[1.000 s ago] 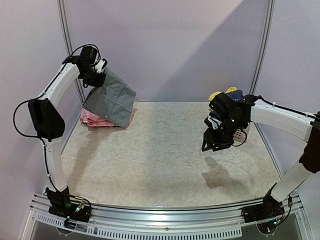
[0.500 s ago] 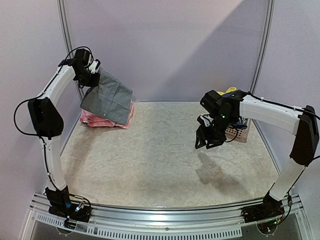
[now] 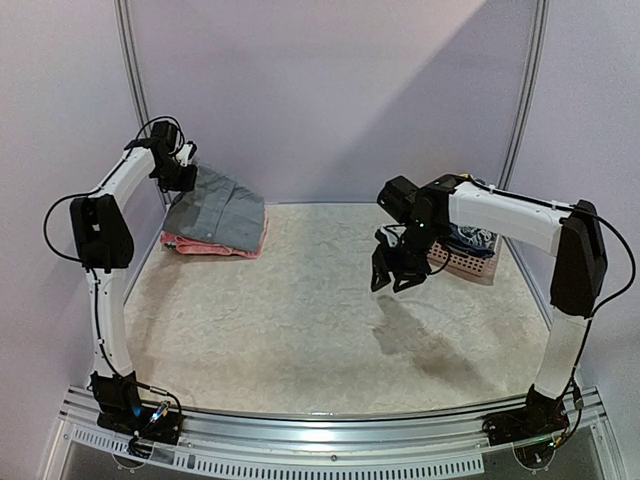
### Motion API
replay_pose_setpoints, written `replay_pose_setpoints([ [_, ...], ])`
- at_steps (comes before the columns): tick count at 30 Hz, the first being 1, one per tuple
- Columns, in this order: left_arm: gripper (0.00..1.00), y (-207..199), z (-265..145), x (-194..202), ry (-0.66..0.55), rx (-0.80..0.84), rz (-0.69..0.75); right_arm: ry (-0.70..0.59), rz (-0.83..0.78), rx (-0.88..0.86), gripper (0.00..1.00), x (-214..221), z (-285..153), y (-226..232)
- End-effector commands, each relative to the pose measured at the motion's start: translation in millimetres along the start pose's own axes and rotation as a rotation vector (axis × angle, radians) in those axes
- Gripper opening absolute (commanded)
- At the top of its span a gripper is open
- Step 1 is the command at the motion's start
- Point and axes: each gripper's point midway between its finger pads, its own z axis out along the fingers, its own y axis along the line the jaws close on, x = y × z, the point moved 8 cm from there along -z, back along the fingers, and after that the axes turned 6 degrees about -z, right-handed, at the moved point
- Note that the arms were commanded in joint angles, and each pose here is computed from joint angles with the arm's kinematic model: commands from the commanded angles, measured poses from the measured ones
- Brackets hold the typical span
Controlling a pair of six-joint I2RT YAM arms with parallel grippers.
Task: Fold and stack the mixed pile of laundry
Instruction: Place the square-folded shirt at the corner of the board.
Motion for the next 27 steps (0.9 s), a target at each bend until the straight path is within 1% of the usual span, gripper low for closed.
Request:
replay_pose_setpoints([
  [1, 0.0, 15.0, 15.3, -1.6, -0.019, 0.002, -0.028, 0.038, 0.006, -0.006, 0.55, -8.4, 9.4, 7.4],
  [7, 0.01, 28.7, 31.4, 5.9, 0.0, -0.026, -0.056, 0.052, -0.004, -0.004, 0.55, -21.1, 16.3, 12.3],
  [11, 0.08, 43.6, 35.9, 9.0, 0.006, -0.121, -0.107, 0.06, -0.003, -0.005, 0.55, -25.1, 19.6, 13.8],
  [14, 0.21, 49.4, 33.0, 8.7, 0.0, -0.176, -0.121, 0.056, 0.001, -0.001, 0.55, -26.2, 18.6, 14.4],
  [15, 0.26, 50.9, 30.7, 7.2, -0.011, -0.192, -0.145, 0.053, 0.002, 0.001, 0.55, -26.0, 17.5, 14.1],
  [17, 0.4, 52.1, 24.3, 4.2, -0.033, -0.216, -0.169, 0.053, 0.007, 0.007, 0.55, -23.7, 16.8, 13.6],
  [21, 0.91, 54.1, -2.9, -5.9, -0.095, -0.276, -0.235, 0.049, 0.008, 0.008, 0.55, -17.4, 15.9, 14.5],
  [22, 0.98, 54.1, -10.2, -7.7, -0.108, -0.287, -0.247, 0.042, 0.004, 0.01, 0.55, -16.3, 14.3, 16.0],
  [27, 1.0, 45.8, -41.9, -13.1, -0.171, -0.274, -0.269, 0.024, -0.006, 0.019, 0.55, -9.5, 11.6, 18.0],
])
